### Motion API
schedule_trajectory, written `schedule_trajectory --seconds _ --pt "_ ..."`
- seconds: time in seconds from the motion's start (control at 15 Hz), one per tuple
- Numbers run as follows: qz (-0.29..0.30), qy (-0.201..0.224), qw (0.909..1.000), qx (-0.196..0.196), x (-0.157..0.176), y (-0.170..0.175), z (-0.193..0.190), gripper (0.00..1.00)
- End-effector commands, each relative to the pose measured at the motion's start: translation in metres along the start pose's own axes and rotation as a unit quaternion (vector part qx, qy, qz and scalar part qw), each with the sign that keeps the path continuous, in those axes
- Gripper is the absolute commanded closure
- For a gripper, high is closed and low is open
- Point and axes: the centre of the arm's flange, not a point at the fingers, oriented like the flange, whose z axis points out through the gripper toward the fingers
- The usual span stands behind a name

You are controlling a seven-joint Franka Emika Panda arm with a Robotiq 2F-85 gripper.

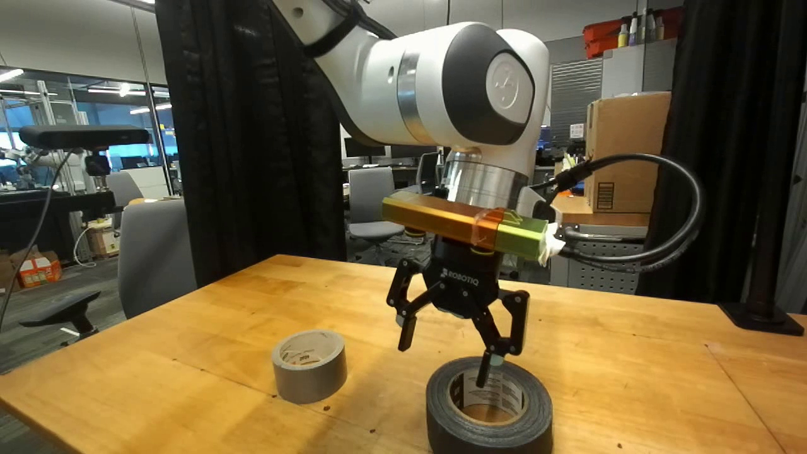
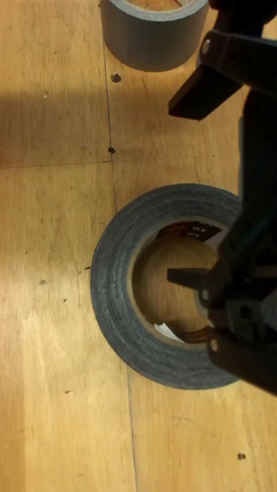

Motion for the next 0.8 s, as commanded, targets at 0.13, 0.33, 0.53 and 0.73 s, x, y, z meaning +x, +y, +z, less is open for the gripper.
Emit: schedule_trajectory --seconds 0.13,0.33,0.53,0.73 --pt "-0.005 -0.002 0.9999 -0.011 0.020 0.000 0.005 0.00" --pt "-0.005 -0.007 0.9999 -0.011 0.024 0.003 0.010 0.00" --pt "-0.003 -0.013 0.9999 -0.011 0.028 0.006 0.015 0.00" --pt "-0.002 -0.018 0.9998 -0.012 0.029 0.008 0.019 0.19"
